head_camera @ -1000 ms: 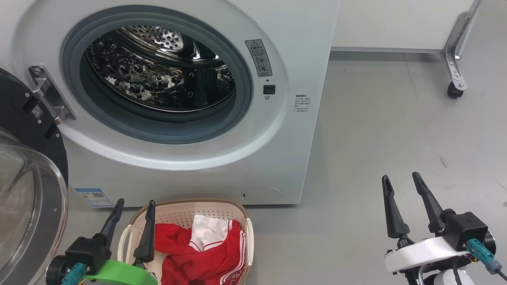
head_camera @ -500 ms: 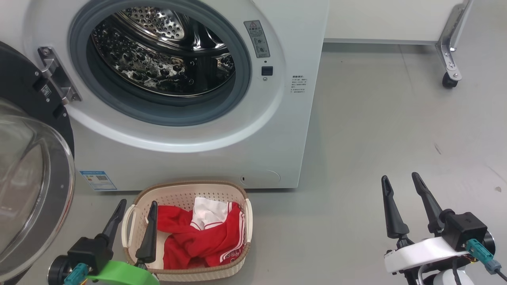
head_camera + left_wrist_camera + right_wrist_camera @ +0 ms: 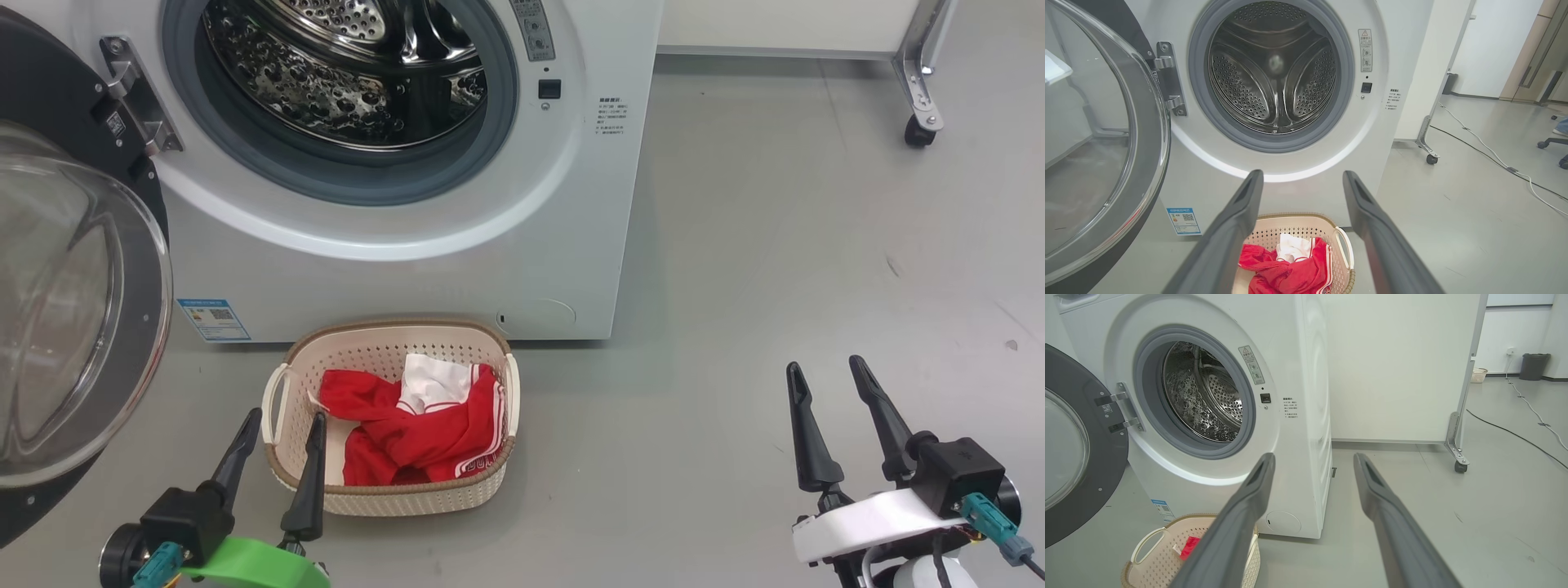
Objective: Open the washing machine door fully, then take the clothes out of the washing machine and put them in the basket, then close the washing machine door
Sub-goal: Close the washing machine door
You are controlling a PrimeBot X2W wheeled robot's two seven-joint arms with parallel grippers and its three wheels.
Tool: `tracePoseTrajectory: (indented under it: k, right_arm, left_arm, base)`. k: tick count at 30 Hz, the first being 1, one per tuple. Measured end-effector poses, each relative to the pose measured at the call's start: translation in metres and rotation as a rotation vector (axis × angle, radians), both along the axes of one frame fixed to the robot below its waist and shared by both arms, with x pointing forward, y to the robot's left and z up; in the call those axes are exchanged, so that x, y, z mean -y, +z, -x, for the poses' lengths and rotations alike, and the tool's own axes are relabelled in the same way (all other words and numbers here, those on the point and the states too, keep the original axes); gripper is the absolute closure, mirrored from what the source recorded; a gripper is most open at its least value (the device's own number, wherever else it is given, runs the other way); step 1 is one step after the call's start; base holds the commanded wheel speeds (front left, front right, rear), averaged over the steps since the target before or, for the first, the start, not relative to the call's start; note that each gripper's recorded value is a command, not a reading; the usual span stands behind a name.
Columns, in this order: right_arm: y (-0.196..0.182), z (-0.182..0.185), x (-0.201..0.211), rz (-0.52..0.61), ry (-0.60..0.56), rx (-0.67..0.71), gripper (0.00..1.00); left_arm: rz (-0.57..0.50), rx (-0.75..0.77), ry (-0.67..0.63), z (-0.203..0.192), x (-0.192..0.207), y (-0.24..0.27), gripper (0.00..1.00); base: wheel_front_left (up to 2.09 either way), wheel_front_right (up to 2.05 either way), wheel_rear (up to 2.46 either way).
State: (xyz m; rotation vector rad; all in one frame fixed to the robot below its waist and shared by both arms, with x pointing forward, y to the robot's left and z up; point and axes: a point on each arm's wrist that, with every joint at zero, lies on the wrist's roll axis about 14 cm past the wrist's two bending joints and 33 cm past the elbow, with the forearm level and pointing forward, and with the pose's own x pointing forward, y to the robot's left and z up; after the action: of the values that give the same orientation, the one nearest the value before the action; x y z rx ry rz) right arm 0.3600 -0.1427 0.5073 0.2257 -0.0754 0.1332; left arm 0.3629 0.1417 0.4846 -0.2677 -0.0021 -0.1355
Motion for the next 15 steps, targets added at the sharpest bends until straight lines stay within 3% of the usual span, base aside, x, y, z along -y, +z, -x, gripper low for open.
tracePoseTrajectory:
  k: [15]
  right_arm:
    - [-0.002,-0.0011,-0.0002,0.0,0.001,-0.006,0.0]
  left_arm:
    - [0.0,-0.006,0.001,-0.0002,-0.0004,-0.002,0.0]
  base:
    - [-0.7,0.7,0.0]
